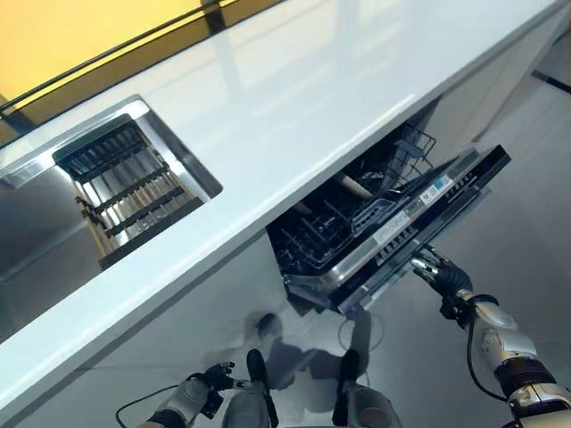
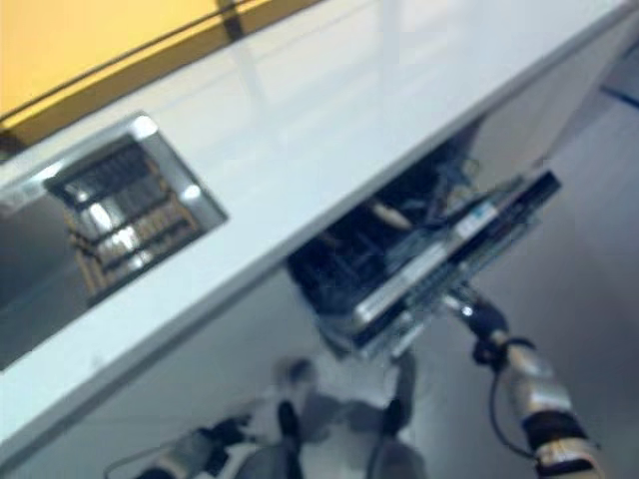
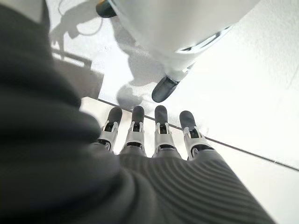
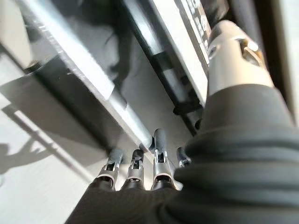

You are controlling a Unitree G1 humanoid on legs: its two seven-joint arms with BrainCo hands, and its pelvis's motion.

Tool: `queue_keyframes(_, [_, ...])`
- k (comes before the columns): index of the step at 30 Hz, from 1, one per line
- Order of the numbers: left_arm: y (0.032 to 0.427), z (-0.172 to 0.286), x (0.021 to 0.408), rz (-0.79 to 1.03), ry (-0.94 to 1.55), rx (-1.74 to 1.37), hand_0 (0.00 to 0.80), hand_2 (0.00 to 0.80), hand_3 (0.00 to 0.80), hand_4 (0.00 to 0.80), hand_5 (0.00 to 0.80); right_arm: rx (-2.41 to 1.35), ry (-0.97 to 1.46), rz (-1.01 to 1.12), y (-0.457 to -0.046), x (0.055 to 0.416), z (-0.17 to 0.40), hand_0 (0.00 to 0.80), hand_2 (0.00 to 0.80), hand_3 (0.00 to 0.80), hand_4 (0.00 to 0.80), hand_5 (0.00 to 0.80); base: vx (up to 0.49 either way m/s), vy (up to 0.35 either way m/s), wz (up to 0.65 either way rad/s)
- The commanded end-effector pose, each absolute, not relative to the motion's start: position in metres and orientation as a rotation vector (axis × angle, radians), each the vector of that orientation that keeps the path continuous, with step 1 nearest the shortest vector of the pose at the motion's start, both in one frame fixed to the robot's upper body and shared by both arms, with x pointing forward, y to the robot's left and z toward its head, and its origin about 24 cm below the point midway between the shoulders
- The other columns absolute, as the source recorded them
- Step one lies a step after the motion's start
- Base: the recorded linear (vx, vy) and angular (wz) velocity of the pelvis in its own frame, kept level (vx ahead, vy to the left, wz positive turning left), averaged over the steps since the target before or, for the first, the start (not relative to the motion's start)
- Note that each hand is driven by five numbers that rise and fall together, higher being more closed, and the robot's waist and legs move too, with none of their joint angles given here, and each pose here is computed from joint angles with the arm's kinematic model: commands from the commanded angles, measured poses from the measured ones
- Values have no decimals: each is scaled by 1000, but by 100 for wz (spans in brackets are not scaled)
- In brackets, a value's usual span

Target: Take plates into dishwasher

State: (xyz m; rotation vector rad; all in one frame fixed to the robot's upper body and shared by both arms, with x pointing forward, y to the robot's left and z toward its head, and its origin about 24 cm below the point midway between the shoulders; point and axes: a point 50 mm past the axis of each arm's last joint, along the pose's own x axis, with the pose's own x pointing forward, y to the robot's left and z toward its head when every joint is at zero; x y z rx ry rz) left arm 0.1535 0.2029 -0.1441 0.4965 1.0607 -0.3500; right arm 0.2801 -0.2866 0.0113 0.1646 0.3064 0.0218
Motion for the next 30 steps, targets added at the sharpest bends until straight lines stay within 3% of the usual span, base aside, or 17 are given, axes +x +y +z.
queue_keyframes(1, [227,-130,174,-301,1003,569,0,0,0,0,0,296,-60,483,-177,339,88,0,0,0,0,0,148,104,15])
queue_keyframes(15, [235,-139,150,-281,1069,542,0,0,0,0,0,305,4,446,-171,333,68,0,0,0,0,0,126,95,24])
queue_keyframes(19, [236,-142,141,-273,1088,533,0,0,0,0,0,121,70,430,-174,326,51,0,0,0,0,0,47,133,12])
queue_keyframes(25, [237,-145,133,-233,1108,515,0,0,0,0,0,-205,311,476,-185,289,-4,0,0,0,0,0,61,145,22])
queue_keyframes(30, [239,-146,134,-219,1130,523,0,0,0,0,0,-337,649,360,-207,240,-71,0,0,0,0,0,41,114,55])
